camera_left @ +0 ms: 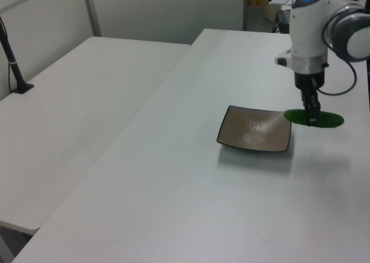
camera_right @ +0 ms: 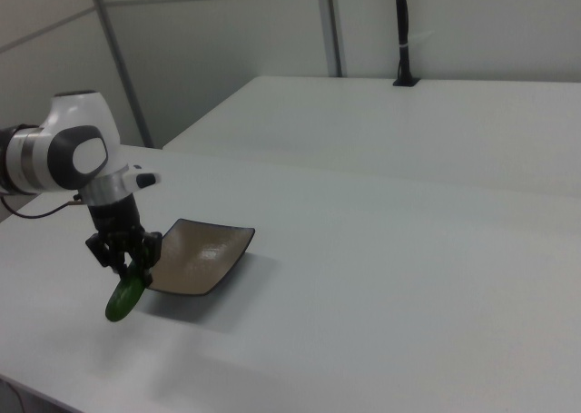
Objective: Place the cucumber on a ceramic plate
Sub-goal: 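Lift the cucumber and carry it over the dark square plate, then lower the cucumber onto the plate and open the gripper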
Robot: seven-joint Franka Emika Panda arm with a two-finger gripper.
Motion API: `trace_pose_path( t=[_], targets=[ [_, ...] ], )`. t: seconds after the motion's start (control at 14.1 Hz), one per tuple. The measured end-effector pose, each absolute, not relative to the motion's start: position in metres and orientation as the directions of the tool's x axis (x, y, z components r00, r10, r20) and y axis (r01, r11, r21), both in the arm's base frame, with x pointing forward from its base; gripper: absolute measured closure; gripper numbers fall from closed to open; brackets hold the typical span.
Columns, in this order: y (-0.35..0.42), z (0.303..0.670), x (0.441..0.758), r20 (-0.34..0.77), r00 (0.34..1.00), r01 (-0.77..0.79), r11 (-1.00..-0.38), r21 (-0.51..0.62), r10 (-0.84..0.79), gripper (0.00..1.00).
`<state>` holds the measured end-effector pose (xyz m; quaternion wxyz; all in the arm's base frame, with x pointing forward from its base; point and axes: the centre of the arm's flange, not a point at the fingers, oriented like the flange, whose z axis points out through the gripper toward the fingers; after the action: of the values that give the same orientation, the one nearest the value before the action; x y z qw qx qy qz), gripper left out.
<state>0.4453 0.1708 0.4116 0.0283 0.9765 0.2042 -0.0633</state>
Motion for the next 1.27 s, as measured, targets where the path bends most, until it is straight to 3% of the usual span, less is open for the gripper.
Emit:
trace_pose_path(
  t=[0.28,0.57,0.71,0.85,0.99,1.27],
  targets=[
    [0.162,0.431,0.490,-0.075,0.947,0.314,-0.949,0.012,0.312,0.59],
    [0.171,0.403,0.539,-0.017,0.971,0.237,-0.971,0.003,0.237,0.59],
    [0.175,0.387,0.547,-0.007,0.977,0.212,-0.977,0.000,0.212,0.46],
    [0.177,0.382,0.550,-0.010,0.978,0.207,-0.978,0.000,0.207,0.15],
    [0.178,0.386,0.552,-0.003,0.979,0.206,-0.979,-0.001,0.206,0.01],
    [0.178,0.410,0.564,0.048,0.984,0.171,-0.985,-0.008,0.170,0.00]
  ],
)
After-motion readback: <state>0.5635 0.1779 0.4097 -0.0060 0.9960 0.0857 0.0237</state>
